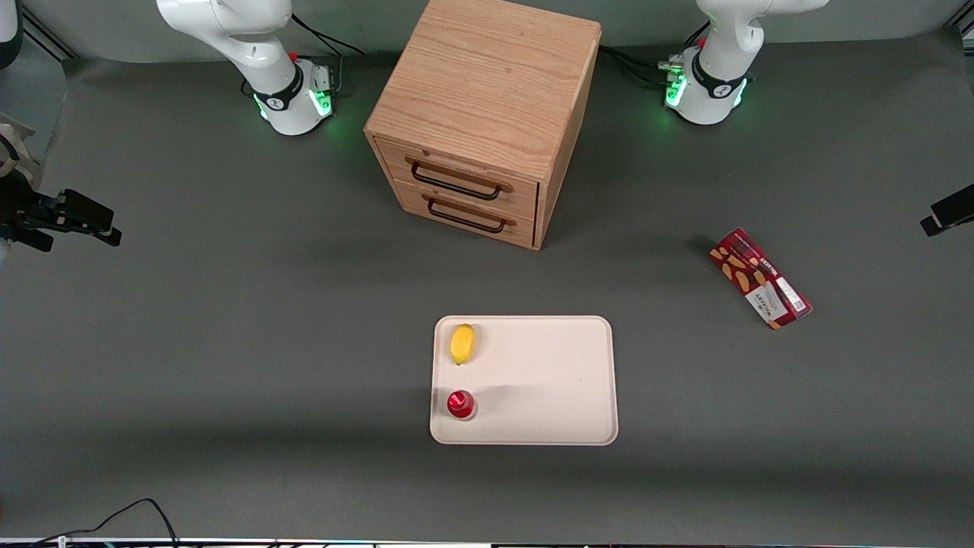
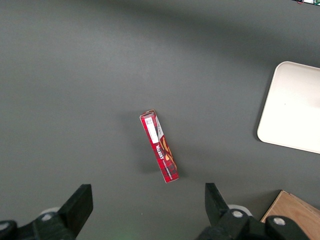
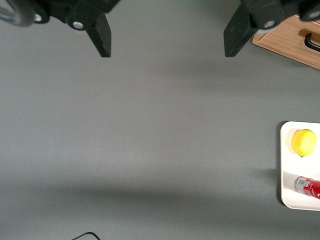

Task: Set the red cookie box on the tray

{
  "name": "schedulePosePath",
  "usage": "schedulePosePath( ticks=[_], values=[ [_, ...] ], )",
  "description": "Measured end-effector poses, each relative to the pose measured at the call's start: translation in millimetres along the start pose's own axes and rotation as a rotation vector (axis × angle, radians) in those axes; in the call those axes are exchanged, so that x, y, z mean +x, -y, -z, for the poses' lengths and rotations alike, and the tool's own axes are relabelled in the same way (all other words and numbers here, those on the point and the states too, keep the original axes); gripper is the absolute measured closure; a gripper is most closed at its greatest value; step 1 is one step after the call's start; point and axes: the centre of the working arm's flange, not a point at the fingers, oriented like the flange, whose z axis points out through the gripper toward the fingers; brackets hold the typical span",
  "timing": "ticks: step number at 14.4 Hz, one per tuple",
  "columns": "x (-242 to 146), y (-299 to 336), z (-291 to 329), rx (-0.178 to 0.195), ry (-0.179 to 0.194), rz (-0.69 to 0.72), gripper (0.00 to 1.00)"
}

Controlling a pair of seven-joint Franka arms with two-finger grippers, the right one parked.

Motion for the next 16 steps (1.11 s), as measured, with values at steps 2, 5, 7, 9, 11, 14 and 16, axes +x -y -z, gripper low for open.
schedulePosePath(
  ticks=[2,5,7,9,11,14,16],
  values=[
    [0.0,0.3,0.0,0.0,0.0,0.002,0.0],
    [0.1,0.8,0.0,0.0,0.0,0.004,0.0],
    [0.2,0.9,0.0,0.0,0.0,0.004,0.0],
    [0.2,1.0,-0.1,0.0,0.0,0.005,0.0],
    [0.3,1.1,-2.0,0.0,0.004,0.005,0.0],
    [3.0,2.5,-18.2,0.003,0.027,0.009,0.0],
    [10.9,4.6,-45.1,0.0,0.011,0.014,0.0]
  ],
)
